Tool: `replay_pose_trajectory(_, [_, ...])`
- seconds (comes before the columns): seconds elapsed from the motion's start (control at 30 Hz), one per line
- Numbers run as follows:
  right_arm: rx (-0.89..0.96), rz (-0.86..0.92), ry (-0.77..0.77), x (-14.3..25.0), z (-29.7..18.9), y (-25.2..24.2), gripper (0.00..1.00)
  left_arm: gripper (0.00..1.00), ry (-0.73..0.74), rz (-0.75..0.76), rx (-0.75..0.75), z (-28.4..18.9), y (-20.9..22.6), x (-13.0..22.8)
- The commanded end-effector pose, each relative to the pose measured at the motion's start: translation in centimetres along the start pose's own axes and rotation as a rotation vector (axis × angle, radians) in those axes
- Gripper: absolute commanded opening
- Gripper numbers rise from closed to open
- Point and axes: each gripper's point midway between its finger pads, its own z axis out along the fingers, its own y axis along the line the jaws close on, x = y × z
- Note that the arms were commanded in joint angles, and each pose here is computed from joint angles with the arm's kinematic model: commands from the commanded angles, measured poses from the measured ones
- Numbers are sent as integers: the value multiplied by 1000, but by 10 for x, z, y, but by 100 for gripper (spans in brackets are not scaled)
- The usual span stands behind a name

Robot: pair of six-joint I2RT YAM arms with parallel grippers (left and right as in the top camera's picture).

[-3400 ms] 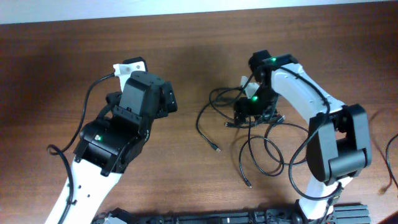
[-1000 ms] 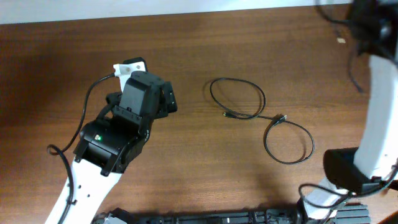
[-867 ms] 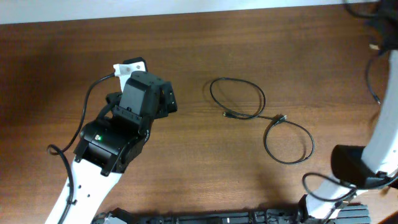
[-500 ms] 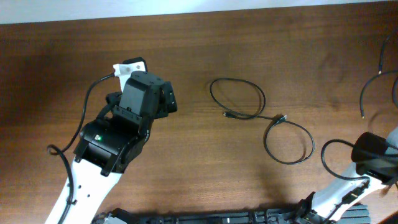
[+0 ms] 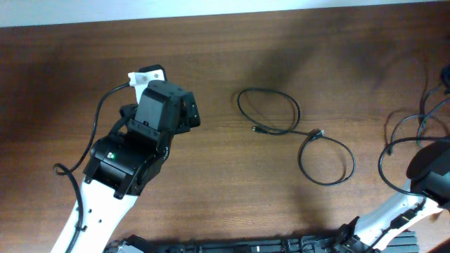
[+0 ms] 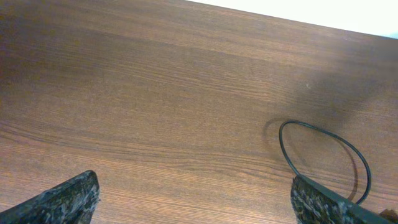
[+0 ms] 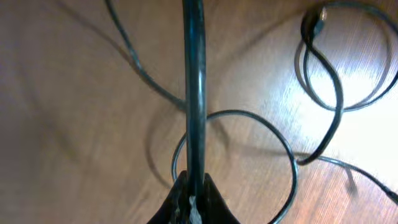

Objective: Untangle cables

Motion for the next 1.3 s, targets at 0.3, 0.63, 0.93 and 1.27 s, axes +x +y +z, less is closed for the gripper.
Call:
replay_pose_trajectory(0.3, [-12,-125,87,9,18,-22,99,99,-16,-6,-10,-2,1,-6])
replay_pose_trajectory(0.63, [-493,-532,197,54,-29,35,98,99,-16,-6,-10,-2,1,-6])
replay_pose_trajectory(0.93, [-850,-897,269,114,-72,74,97,99,-16,-6,-10,-2,1,-6])
replay_pose_trajectory(1.27, [-727,-1206,416,207,-64,101,97,99,-16,-6,-10,-2,1,-6])
